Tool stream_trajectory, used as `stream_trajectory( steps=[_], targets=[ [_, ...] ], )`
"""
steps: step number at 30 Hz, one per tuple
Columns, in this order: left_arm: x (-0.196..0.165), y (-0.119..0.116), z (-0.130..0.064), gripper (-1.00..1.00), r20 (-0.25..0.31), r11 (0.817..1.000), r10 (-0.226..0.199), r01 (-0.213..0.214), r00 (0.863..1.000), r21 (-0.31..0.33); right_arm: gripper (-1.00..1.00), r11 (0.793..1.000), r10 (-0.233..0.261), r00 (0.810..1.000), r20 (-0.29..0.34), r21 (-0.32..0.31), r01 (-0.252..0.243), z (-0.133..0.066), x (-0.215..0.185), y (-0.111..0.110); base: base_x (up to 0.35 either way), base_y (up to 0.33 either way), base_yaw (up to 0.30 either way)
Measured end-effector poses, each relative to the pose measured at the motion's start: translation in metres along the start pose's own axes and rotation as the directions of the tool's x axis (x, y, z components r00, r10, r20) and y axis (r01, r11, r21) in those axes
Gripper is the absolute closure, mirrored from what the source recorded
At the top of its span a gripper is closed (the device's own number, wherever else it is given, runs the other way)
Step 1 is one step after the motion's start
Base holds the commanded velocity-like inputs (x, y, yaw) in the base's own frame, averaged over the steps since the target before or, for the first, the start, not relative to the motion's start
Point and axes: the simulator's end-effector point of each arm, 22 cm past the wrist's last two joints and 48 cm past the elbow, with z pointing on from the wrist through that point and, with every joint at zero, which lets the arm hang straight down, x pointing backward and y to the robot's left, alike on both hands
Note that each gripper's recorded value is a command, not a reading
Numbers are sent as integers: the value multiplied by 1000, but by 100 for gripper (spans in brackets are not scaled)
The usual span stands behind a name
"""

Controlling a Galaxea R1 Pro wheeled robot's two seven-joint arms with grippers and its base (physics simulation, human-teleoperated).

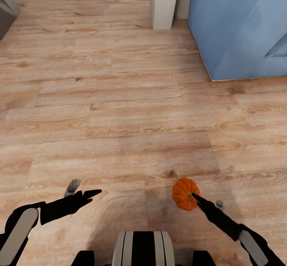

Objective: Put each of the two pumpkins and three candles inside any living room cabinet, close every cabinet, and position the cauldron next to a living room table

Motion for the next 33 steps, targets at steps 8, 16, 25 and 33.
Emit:
stream_trajectory(
  steps=[8, 16, 25, 33],
  targets=[
    [-8, -8, -10, -100, 23, 1000, 26, -26, 999, -3, 100, 998, -26, 999, 19, -62, 28, 62, 21, 103, 0, 0, 0],
    [-14, -20, -19, -100, 44, 999, 50, -50, 998, 6, 100, 986, -30, 999, -18, -164, 26, 69, 29, 165, 0, 0, 0],
    [-31, -23, -45, -100, 76, 996, 94, -93, 993, -13, 100, 980, -48, 999, -6, -193, 46, 56, 20, 183, 0, 0, 0],
    [-40, -34, -58, -100, 109, 994, 112, -112, 988, -9, 100, 976, -67, 998, 3, -207, 67, 53, 21, 199, 0, 0, 0]
  ],
)
